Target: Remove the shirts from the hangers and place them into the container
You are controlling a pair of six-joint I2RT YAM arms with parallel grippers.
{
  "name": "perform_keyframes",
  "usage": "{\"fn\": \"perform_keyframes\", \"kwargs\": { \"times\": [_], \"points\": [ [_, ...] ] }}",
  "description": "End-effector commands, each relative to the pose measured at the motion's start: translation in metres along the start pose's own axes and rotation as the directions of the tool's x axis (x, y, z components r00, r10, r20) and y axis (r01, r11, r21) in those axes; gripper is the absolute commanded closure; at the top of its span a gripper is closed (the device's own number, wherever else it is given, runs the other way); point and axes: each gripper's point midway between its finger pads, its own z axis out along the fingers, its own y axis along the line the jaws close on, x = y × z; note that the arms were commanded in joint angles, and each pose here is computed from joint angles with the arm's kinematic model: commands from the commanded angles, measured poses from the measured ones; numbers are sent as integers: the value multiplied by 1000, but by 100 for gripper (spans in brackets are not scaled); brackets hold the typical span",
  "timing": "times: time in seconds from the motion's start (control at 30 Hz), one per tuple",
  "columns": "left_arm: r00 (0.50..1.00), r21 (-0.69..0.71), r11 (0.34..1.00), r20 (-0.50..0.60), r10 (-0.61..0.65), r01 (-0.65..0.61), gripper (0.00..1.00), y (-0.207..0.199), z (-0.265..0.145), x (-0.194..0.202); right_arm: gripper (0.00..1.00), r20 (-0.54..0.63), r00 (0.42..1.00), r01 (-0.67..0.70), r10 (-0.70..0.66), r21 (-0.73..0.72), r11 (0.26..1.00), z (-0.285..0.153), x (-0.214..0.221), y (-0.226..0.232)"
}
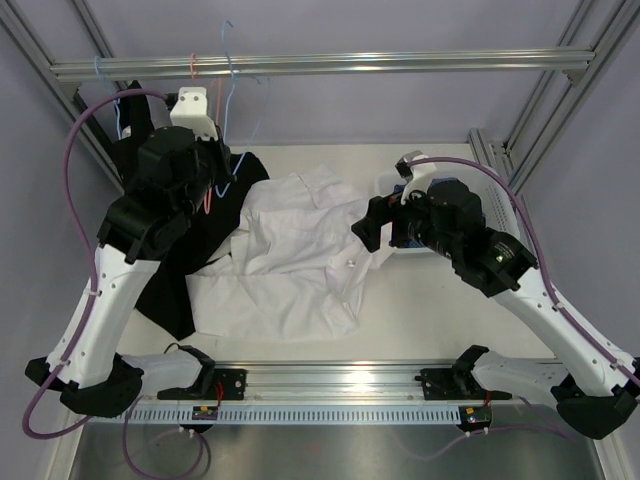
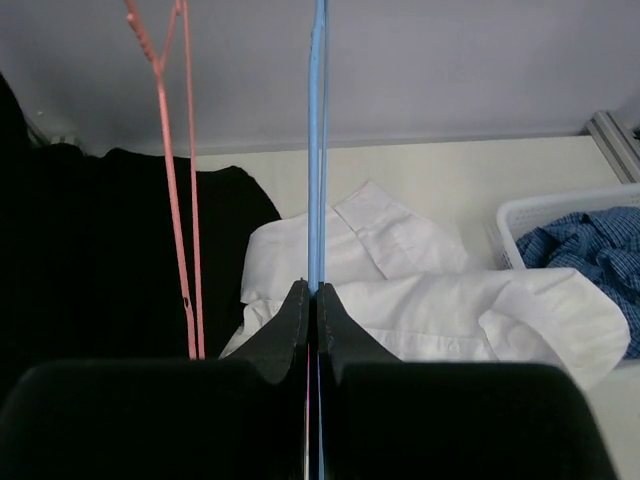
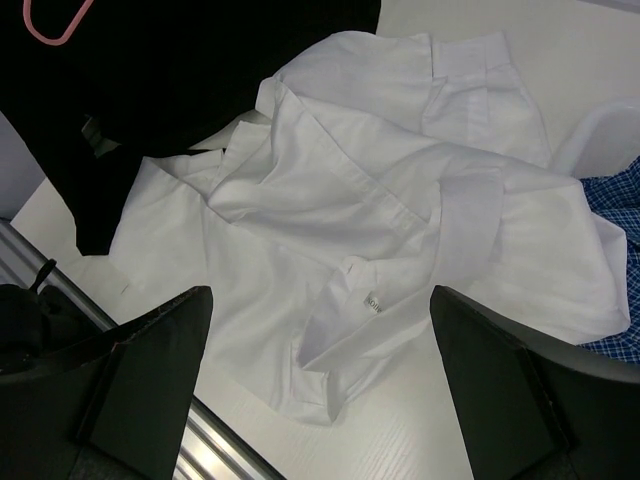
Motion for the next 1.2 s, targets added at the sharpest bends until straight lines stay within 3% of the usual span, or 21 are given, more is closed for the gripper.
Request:
{"fn": "perform_keyframes", "kwargs": {
  "times": [0.0, 0.4, 0.57, 0.67, 0.7, 0.8, 0.83, 0.93, 1.17],
  "points": [
    [990, -30, 994, 96, -106, 109, 100, 12, 4, -27, 1, 57, 998, -18, 18, 4, 1000, -10, -10, 1],
    [987, -97, 983, -26, -158, 155, 100, 37, 29, 39, 0, 14, 999, -29, 28, 20, 999, -4, 15, -5],
    [983, -110, 979, -59, -176, 169, 100, 41, 27, 56, 1, -72, 997, -27, 32, 61, 998, 13, 40, -14],
    [982, -99, 980, -60, -179, 172, 76, 40, 19, 54, 0, -148, 988, -20, 35, 103, 994, 29, 60, -23],
    [982, -98, 980, -62, -177, 170, 61, 41, 15, 53, 1, -190, 981, -14, 37, 122, 992, 40, 71, -27],
    [984, -88, 983, -52, -168, 163, 40, 42, 2, 46, 1, -265, 963, -10, 53, 162, 987, 63, 92, -34],
    [986, -84, 984, -48, -158, 154, 27, 43, -2, 44, 1, -270, 961, -14, 59, 167, 986, 70, 94, -35],
    [989, -79, 987, -24, -145, 143, 4, 46, -21, 33, 0, -312, 947, -7, 76, 218, 976, 97, 110, -41],
    [994, -70, 993, -34, -102, 99, 1, 54, -57, 37, 1, -423, 897, -6, 127, 276, 961, 160, 160, -49]
  ]
}}
